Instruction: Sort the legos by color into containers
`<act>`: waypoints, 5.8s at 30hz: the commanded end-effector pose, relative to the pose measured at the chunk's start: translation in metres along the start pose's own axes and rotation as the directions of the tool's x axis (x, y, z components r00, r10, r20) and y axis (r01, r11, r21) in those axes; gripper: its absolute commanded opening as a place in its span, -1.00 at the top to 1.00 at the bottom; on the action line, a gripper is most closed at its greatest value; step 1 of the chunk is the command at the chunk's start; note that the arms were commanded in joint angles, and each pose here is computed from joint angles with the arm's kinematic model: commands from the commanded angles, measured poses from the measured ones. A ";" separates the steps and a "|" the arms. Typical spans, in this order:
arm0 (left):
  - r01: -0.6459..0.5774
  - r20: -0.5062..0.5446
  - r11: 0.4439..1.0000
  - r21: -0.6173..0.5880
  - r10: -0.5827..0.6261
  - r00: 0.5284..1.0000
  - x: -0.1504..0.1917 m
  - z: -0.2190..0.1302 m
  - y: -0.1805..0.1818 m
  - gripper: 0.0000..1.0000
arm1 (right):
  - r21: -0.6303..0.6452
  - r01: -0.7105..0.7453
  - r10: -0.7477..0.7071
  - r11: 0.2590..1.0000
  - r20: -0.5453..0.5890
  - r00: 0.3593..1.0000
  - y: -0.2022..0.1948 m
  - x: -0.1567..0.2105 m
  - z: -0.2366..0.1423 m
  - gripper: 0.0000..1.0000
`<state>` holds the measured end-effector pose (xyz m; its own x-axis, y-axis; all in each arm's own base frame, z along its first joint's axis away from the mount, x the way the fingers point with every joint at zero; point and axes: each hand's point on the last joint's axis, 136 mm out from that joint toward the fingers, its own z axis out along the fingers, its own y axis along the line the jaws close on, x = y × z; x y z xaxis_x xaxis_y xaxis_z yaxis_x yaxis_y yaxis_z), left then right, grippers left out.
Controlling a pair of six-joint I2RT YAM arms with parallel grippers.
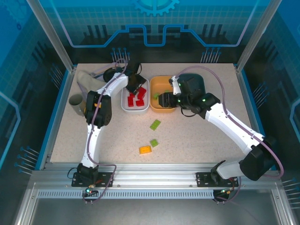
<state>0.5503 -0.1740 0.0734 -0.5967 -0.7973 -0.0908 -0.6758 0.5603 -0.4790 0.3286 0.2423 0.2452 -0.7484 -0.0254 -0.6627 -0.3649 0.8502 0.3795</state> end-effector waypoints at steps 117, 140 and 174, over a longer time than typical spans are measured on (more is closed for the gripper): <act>-0.548 -0.026 0.775 0.315 0.584 0.811 0.169 -0.174 -0.013 -0.91 | 0.624 -0.021 0.171 0.781 -0.181 0.969 -0.234 -0.094 0.081 -0.26; -0.490 0.076 0.872 -0.016 0.489 0.869 0.139 -0.232 0.190 -0.93 | 0.492 -0.145 0.355 0.858 -0.366 0.860 -0.010 0.134 0.108 -0.56; -0.508 0.059 0.855 0.106 0.504 0.862 0.154 -0.248 0.191 -0.91 | 0.629 -0.205 0.499 0.750 -0.334 0.800 -0.048 0.180 0.156 0.37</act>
<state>0.2249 -0.1269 0.1877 -0.8124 -0.4344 -0.3889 -0.2521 0.8632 -0.4374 0.3046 0.2890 0.0162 -0.9591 0.2376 -0.1535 0.2349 0.9714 0.0363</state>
